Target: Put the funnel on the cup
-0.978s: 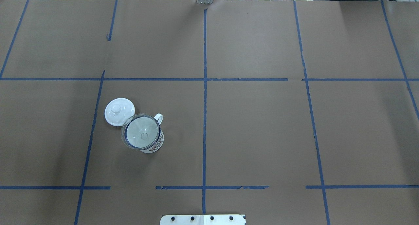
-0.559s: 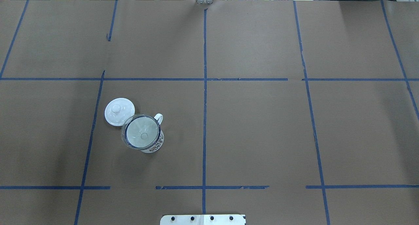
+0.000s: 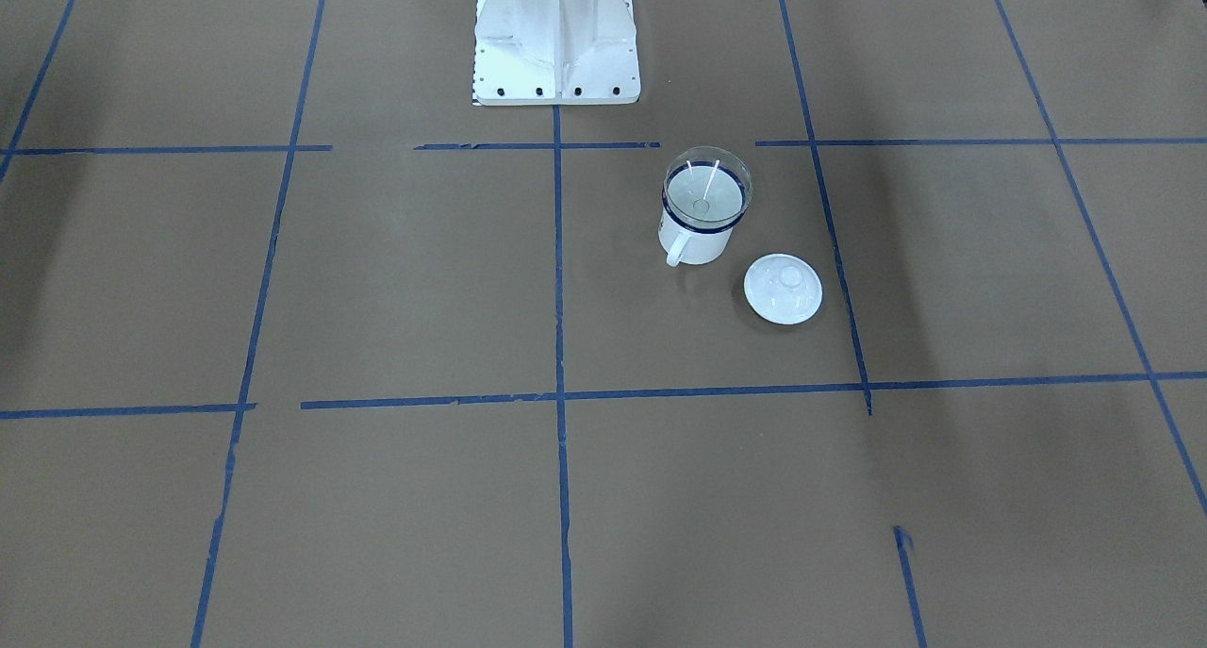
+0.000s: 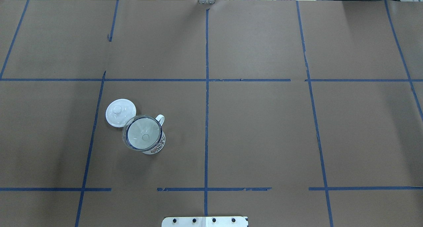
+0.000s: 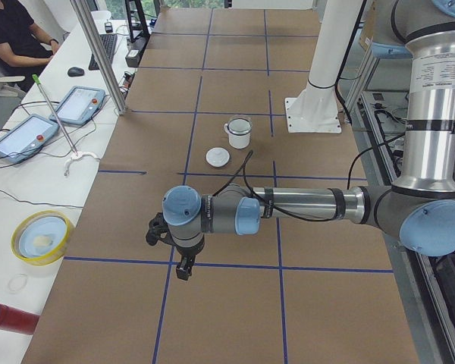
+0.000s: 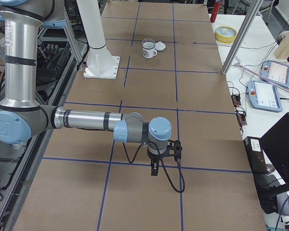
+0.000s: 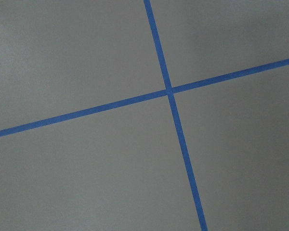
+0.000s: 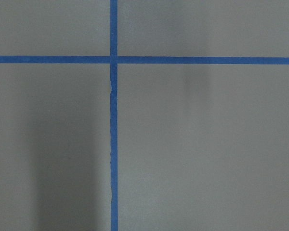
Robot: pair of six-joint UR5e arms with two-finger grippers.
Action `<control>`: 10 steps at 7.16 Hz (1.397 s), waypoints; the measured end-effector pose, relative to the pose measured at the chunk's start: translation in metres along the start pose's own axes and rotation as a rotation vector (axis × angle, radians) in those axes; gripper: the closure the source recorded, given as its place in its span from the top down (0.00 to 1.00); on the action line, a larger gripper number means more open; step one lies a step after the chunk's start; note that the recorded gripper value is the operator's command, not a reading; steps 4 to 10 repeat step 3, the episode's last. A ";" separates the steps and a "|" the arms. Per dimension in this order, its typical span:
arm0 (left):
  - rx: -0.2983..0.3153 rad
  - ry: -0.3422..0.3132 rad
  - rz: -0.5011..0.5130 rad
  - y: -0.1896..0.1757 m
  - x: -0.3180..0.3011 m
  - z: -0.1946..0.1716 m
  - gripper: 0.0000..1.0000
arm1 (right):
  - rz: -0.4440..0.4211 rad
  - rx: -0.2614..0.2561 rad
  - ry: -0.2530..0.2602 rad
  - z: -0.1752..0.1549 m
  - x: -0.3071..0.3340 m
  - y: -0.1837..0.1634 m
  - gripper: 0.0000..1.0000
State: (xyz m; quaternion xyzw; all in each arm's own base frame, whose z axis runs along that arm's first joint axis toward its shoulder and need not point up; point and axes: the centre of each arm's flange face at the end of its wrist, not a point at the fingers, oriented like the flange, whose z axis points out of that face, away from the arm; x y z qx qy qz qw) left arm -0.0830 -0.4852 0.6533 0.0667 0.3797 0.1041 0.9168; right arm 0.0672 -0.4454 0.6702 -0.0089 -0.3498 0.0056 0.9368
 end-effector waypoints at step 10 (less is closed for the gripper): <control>0.001 -0.003 0.001 -0.002 0.000 -0.001 1.00 | 0.000 0.000 0.000 0.000 0.000 0.000 1.00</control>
